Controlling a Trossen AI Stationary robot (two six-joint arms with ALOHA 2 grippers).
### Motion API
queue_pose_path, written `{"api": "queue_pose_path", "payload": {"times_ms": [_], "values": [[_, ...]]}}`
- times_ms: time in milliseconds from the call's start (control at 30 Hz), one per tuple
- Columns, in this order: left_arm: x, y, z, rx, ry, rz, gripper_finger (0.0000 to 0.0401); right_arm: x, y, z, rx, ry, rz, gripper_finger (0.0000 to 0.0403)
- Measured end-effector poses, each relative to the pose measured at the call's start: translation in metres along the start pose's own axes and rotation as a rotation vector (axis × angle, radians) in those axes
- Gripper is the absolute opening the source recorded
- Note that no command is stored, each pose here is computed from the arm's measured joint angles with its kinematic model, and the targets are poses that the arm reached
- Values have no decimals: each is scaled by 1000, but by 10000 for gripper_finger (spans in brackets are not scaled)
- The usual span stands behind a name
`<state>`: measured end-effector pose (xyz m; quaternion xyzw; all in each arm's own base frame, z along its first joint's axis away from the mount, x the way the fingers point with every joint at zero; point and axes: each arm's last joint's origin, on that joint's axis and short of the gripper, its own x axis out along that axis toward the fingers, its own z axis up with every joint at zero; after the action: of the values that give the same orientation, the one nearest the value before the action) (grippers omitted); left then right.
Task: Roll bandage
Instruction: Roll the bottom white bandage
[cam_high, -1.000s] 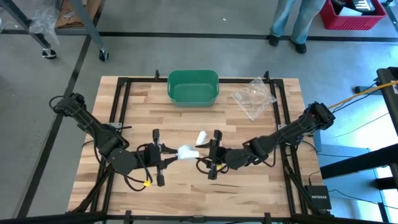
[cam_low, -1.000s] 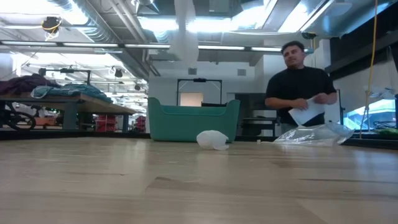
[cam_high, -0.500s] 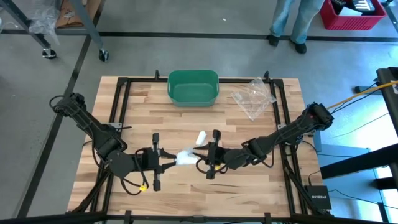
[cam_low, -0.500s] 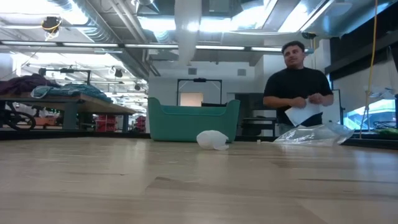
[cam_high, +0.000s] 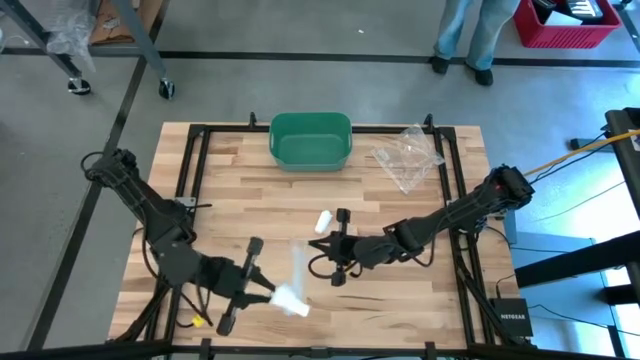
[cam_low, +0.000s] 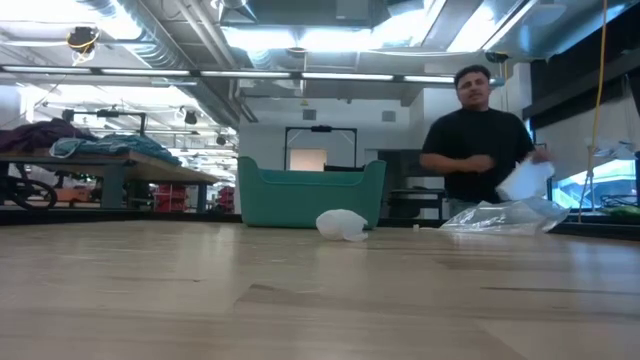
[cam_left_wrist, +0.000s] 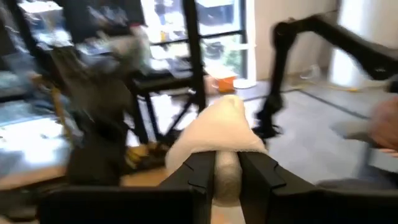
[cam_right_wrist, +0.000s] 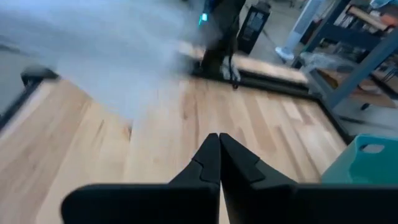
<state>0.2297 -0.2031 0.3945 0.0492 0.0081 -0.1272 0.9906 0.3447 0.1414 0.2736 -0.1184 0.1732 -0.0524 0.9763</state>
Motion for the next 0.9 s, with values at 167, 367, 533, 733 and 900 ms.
{"api": "queue_pose_path", "payload": {"times_ms": [167, 367, 533, 733, 900], "values": [[-4, 0, -1, 58, 29, 197, 40, 5, 4, -9, 20, 26, 27, 5], [-3, 3, -5, 31, 62, 214, 40, 3, 4, 1, 104, 4, 42, 27], [-3, 2, -5, 15, 61, 214, 40, -5, 5, 19, 143, 8, 85, 109], [-2, 3, -5, 7, 59, 216, 40, -6, 13, 23, 153, -13, 279, 209], [-3, 3, -5, 6, 58, 216, 40, 10, 24, 11, 99, 2, 291, 245]]}}
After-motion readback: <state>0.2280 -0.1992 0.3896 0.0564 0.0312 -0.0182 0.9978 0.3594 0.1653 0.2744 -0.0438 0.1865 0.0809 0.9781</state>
